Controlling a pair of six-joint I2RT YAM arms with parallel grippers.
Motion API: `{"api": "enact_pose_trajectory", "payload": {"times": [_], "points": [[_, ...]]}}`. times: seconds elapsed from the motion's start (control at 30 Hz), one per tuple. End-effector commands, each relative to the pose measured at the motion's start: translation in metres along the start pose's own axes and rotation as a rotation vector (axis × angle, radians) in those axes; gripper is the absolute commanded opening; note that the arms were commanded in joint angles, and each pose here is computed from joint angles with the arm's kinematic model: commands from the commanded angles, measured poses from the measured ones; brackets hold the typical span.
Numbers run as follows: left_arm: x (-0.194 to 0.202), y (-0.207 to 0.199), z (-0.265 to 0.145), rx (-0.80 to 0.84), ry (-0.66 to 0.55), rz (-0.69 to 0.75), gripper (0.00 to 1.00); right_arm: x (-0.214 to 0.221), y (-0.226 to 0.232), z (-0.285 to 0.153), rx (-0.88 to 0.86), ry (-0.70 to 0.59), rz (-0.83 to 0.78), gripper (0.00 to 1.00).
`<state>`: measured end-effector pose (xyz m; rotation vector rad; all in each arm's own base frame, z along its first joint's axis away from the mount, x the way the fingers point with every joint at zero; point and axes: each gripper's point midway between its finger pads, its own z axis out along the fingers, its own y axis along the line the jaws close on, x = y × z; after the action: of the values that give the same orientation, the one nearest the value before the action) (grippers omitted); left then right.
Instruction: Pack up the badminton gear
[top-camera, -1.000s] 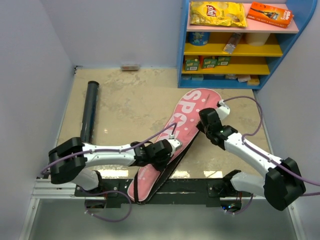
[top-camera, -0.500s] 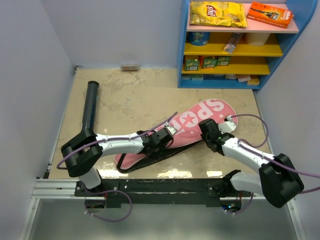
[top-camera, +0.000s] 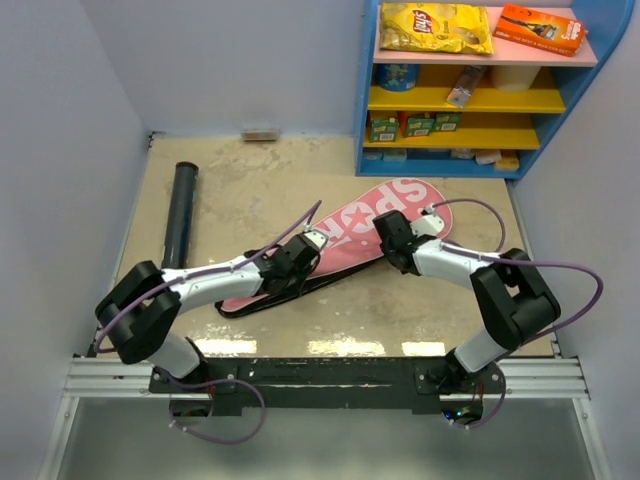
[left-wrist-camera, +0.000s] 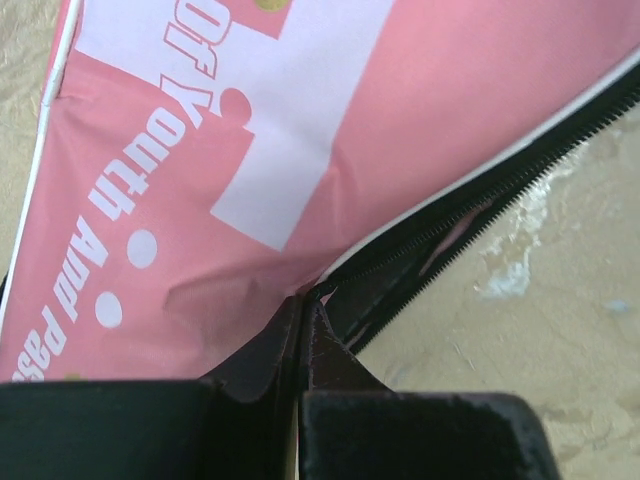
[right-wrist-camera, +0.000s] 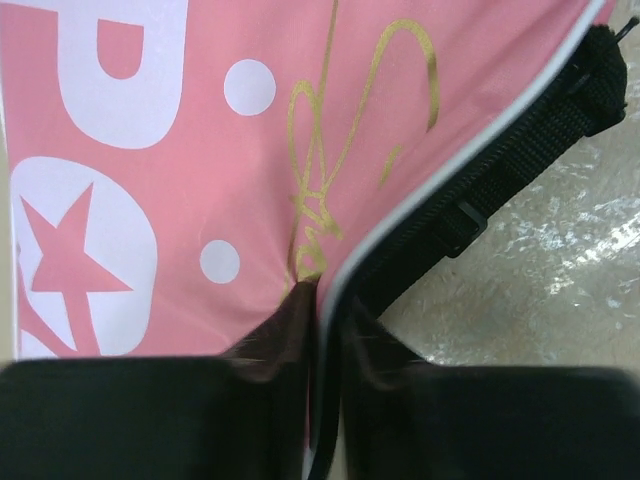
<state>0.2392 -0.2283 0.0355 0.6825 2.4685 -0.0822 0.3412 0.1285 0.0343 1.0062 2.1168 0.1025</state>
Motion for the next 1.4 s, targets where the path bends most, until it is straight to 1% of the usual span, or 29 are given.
{"api": "enact_pose_trajectory", "payload": {"times": [0.0, 0.03, 0.07, 0.1, 0.13, 0.17, 0.2, 0.27, 0.3, 0.33, 0.43, 0.57, 0.63, 0.8, 0.9, 0.93, 1.03, 1.13, 1.17, 1.23, 1.27, 1.37], "points": [[-0.042, -0.021, -0.030, 0.135, -0.197, -0.071, 0.00, 0.036, -0.020, -0.008, 0.025, 0.152, -0.183, 0.31], [-0.045, -0.019, -0.036, 0.141, -0.212, -0.081, 0.00, 0.036, -0.020, -0.010, 0.013, 0.160, -0.198, 0.37], [-0.047, -0.019, -0.042, 0.144, -0.225, -0.083, 0.00, 0.037, -0.021, -0.011, 0.007, 0.169, -0.204, 0.47], [-0.057, -0.016, -0.057, 0.155, -0.272, -0.099, 0.00, 0.038, -0.020, -0.013, -0.001, 0.177, -0.216, 0.52], [-0.060, -0.015, -0.064, 0.156, -0.288, -0.102, 0.01, 0.038, -0.021, -0.015, -0.007, 0.182, -0.234, 0.55], [-0.065, -0.012, -0.071, 0.153, -0.311, -0.110, 0.11, 0.037, -0.018, -0.019, -0.024, 0.189, -0.236, 0.59], [-0.078, -0.011, -0.087, 0.162, -0.360, -0.121, 0.16, 0.036, -0.020, -0.021, -0.019, 0.196, -0.248, 0.60], [-0.085, -0.009, -0.100, 0.170, -0.386, -0.123, 0.24, 0.031, -0.016, -0.029, -0.040, 0.198, -0.267, 0.62], [-0.096, -0.009, -0.112, 0.184, -0.421, -0.130, 0.26, 0.029, -0.020, -0.034, -0.033, 0.207, -0.283, 0.62], [-0.099, -0.013, -0.118, 0.209, -0.431, -0.123, 0.32, 0.026, -0.020, -0.038, -0.036, 0.202, -0.298, 0.62], [-0.116, -0.019, -0.133, 0.256, -0.479, -0.116, 0.41, 0.008, -0.029, -0.053, -0.013, 0.168, -0.335, 0.63], [-0.128, -0.025, -0.123, 0.253, -0.484, -0.095, 0.42, -0.021, -0.044, -0.068, 0.034, 0.090, -0.332, 0.67], [-0.132, -0.032, -0.107, 0.256, -0.462, -0.084, 0.42, -0.038, -0.056, -0.067, 0.075, 0.054, -0.309, 0.67], [-0.147, -0.040, -0.076, 0.237, -0.467, -0.085, 0.42, -0.068, -0.081, -0.051, 0.166, 0.008, -0.215, 0.65], [-0.151, -0.037, -0.051, 0.217, -0.443, -0.082, 0.42, -0.085, -0.090, -0.041, 0.197, -0.022, -0.154, 0.61], [-0.152, -0.030, -0.044, 0.210, -0.433, -0.097, 0.42, -0.088, -0.093, -0.038, 0.205, -0.025, -0.148, 0.57], [-0.156, -0.022, -0.024, 0.208, -0.421, -0.125, 0.41, -0.100, -0.099, -0.029, 0.220, -0.029, -0.103, 0.52], [-0.151, -0.017, -0.006, 0.211, -0.392, -0.143, 0.40, -0.108, -0.097, -0.022, 0.226, -0.040, -0.083, 0.49], [-0.153, -0.017, 0.001, 0.211, -0.399, -0.148, 0.40, -0.109, -0.097, -0.019, 0.230, -0.037, -0.079, 0.48], [-0.152, -0.014, 0.011, 0.195, -0.391, -0.148, 0.36, -0.111, -0.090, -0.016, 0.214, -0.036, -0.068, 0.45], [-0.146, -0.014, 0.020, 0.189, -0.368, -0.146, 0.34, -0.112, -0.088, -0.014, 0.211, -0.035, -0.069, 0.44], [-0.136, -0.014, 0.032, 0.185, -0.339, -0.155, 0.29, -0.113, -0.081, -0.008, 0.211, -0.026, -0.068, 0.42]]}}
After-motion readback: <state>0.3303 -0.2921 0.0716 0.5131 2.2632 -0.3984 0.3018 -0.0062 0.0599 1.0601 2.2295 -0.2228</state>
